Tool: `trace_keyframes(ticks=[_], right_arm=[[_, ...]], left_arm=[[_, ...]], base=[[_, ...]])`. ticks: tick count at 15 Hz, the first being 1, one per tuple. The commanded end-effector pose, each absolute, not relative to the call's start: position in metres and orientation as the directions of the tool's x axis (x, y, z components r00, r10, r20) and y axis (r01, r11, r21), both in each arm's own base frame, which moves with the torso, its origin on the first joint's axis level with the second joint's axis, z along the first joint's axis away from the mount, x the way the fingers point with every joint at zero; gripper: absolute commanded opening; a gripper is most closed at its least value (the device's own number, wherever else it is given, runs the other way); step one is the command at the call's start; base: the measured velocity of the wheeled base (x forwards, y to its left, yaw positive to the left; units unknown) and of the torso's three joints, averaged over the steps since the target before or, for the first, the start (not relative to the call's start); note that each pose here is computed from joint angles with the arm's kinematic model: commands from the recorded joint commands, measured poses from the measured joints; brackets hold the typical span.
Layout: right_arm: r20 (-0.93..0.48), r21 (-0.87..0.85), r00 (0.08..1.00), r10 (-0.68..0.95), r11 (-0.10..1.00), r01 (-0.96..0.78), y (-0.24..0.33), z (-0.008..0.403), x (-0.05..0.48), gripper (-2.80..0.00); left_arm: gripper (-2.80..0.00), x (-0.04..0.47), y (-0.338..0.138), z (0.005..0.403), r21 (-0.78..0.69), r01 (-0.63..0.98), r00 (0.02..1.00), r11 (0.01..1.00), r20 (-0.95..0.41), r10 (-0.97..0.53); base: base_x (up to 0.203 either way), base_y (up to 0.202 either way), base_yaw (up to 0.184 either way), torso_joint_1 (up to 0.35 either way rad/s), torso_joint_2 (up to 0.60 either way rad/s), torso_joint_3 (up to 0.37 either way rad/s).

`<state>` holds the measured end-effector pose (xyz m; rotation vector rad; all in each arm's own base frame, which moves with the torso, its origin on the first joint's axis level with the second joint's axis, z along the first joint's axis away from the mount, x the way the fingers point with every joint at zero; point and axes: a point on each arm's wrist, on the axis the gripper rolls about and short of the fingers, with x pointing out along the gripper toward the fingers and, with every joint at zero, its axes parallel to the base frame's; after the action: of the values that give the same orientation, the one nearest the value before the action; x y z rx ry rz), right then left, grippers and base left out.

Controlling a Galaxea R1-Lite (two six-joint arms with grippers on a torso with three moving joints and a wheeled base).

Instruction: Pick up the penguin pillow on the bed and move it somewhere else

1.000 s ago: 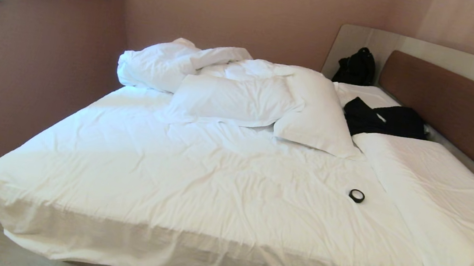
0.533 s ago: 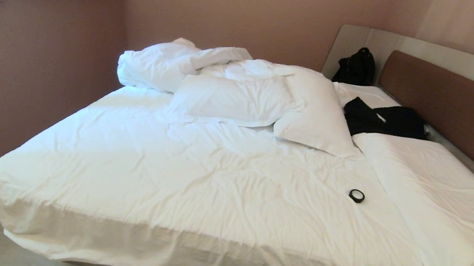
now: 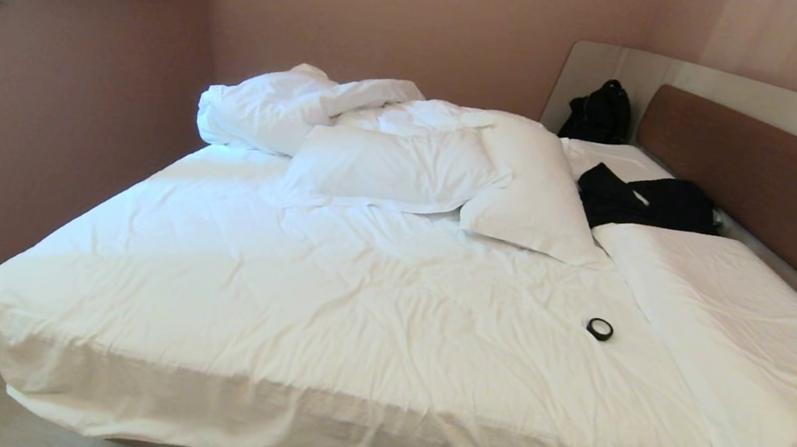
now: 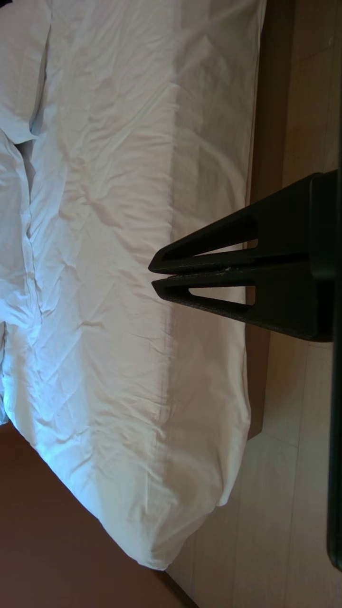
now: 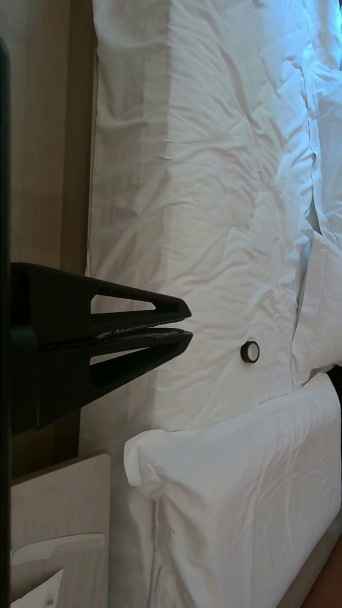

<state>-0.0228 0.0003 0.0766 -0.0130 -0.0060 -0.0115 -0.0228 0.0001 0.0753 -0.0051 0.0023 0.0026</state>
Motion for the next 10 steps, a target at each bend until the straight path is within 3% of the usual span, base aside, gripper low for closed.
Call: trace_keyframes(ticks=[1,10], right_arm=[[0.006,-0.014,1.0,-0.011,1.0,0.011,0.0003,0.0766,-0.0228,-2.8],[0.008,-0.014,1.0,-0.011,1.0,0.011,0.0003,0.0767,-0.0228,-2.8]], left_arm=[[-2.8,-0.0227,0.0001,0.0749,-0.006,-0.003,1.0,1.0,-0.003,0.003],[-2.8,-0.0227,0.0001,0.0749,-0.006,-0.003,1.0,1.0,-0.003,0.003]], base=[[0.0,0.0,0.0,0.0,0.0,0.0],[0.0,0.0,0.0,0.0,0.0,0.0]])
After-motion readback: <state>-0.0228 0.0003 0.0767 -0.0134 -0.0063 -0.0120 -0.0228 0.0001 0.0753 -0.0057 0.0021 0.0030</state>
